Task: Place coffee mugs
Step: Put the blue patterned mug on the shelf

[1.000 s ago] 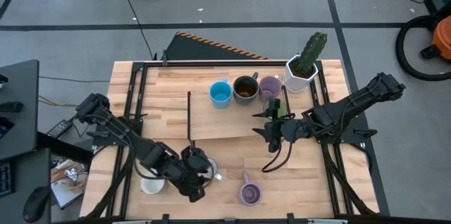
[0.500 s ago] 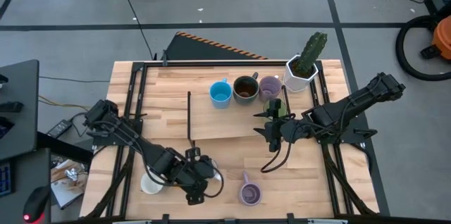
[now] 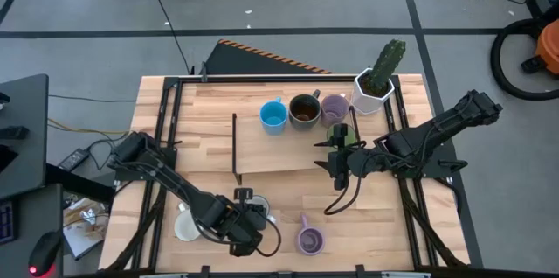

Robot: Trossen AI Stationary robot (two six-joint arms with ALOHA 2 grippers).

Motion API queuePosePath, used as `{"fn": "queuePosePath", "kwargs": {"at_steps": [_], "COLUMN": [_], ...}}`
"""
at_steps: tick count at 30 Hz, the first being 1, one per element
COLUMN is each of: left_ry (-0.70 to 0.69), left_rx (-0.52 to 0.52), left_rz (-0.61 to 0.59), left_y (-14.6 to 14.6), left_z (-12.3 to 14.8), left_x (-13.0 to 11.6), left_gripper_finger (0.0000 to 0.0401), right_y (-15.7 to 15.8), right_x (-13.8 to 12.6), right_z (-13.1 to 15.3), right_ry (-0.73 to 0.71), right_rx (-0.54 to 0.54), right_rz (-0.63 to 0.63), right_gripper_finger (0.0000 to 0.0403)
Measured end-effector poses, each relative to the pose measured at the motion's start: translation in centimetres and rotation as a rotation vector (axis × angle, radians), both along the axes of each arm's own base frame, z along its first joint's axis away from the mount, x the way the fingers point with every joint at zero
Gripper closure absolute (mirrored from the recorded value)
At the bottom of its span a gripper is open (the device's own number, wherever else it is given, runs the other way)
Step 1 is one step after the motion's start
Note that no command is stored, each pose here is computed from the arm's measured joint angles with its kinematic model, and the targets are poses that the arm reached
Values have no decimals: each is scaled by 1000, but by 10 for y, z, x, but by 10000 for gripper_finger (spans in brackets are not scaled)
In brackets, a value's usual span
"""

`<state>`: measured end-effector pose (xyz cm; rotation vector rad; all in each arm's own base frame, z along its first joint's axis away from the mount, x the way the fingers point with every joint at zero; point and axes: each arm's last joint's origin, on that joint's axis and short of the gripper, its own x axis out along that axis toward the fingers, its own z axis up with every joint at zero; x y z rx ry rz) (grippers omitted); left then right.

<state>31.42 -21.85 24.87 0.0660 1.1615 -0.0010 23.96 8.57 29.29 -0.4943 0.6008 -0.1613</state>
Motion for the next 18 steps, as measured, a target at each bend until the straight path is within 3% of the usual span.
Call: {"fn": "queuePosePath", "kwargs": {"at_steps": [18], "left_ry": [88], "left_rx": [113], "left_rz": [-133], "left_y": [-4], "left_z": [-36], "left_x": [12], "left_gripper_finger": [260], "right_y": [1], "right_x": [0], "right_z": [0], "right_ry": [0], "right_rx": [28], "right_rz": [9], "right_gripper_finger": [158]}}
